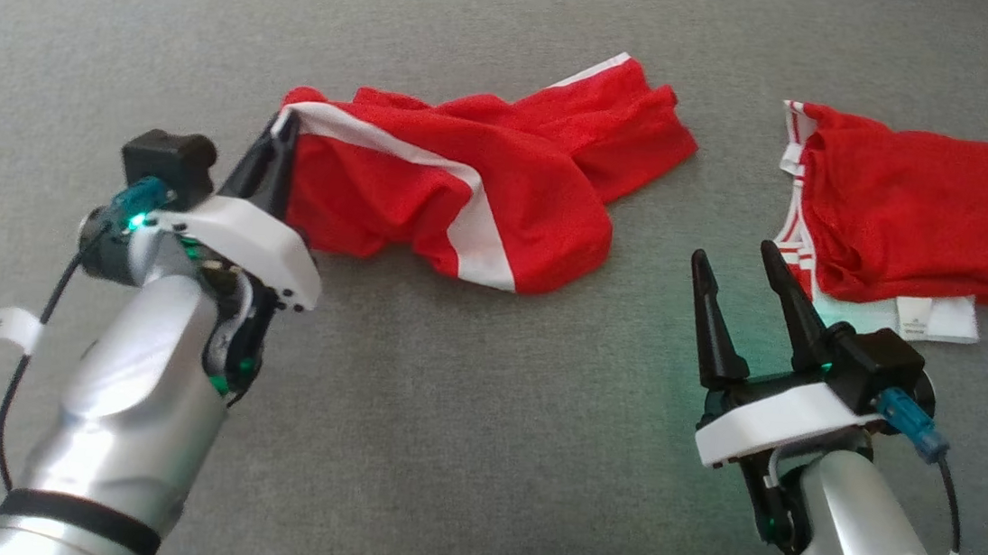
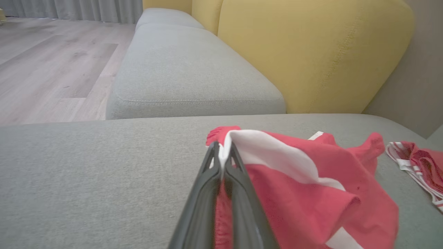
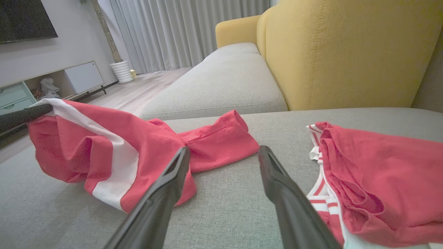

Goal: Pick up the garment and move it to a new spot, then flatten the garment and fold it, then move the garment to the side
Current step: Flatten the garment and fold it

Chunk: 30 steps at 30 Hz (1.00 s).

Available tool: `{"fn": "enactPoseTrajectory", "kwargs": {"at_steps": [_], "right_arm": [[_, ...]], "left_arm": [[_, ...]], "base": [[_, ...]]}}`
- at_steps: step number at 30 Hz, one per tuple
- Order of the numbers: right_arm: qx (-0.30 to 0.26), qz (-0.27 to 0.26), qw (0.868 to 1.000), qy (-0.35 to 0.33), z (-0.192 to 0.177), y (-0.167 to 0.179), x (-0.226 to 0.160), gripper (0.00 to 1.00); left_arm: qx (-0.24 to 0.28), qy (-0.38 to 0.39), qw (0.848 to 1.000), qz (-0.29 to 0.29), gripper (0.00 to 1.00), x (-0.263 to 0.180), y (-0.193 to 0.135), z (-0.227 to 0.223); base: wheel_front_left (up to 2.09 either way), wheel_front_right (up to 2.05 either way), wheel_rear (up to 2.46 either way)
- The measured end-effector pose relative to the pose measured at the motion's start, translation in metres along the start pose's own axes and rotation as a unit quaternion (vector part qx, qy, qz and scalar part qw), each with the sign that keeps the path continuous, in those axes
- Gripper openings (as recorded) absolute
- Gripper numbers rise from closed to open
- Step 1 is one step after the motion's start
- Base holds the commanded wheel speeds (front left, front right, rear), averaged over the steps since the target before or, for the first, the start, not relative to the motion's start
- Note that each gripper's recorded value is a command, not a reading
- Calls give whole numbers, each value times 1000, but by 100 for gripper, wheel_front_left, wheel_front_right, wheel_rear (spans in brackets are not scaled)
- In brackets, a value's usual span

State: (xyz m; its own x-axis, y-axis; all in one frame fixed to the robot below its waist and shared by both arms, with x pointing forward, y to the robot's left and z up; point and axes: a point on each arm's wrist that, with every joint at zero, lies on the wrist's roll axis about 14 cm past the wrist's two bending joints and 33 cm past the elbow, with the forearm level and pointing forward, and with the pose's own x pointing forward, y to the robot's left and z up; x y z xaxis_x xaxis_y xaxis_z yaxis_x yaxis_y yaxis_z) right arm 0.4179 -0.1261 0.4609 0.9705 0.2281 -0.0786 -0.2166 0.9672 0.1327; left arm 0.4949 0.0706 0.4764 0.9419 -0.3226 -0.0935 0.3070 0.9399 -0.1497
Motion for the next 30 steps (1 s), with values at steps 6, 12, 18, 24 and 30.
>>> {"fn": "enactPoseTrajectory", "kwargs": {"at_steps": [6,12,18,24,30], "right_arm": [[-1,17,1000,5,-4,11,5,100],[-5,35,999,7,-4,23,8,100],[-6,43,999,8,-4,28,10,100],[-6,66,997,33,-12,44,14,100],[8,78,994,77,-34,55,14,100]], "left_arm": [[11,4,999,31,100,-6,23,-2],[23,12,997,67,100,-14,44,-5],[-5,-38,993,113,100,-18,70,26],[-46,-95,984,144,100,-54,86,42],[-66,-106,978,169,100,-93,87,31]], "base": [[0,0,0],[0,0,0],[0,0,0],[0,0,0],[0,0,0]]}}
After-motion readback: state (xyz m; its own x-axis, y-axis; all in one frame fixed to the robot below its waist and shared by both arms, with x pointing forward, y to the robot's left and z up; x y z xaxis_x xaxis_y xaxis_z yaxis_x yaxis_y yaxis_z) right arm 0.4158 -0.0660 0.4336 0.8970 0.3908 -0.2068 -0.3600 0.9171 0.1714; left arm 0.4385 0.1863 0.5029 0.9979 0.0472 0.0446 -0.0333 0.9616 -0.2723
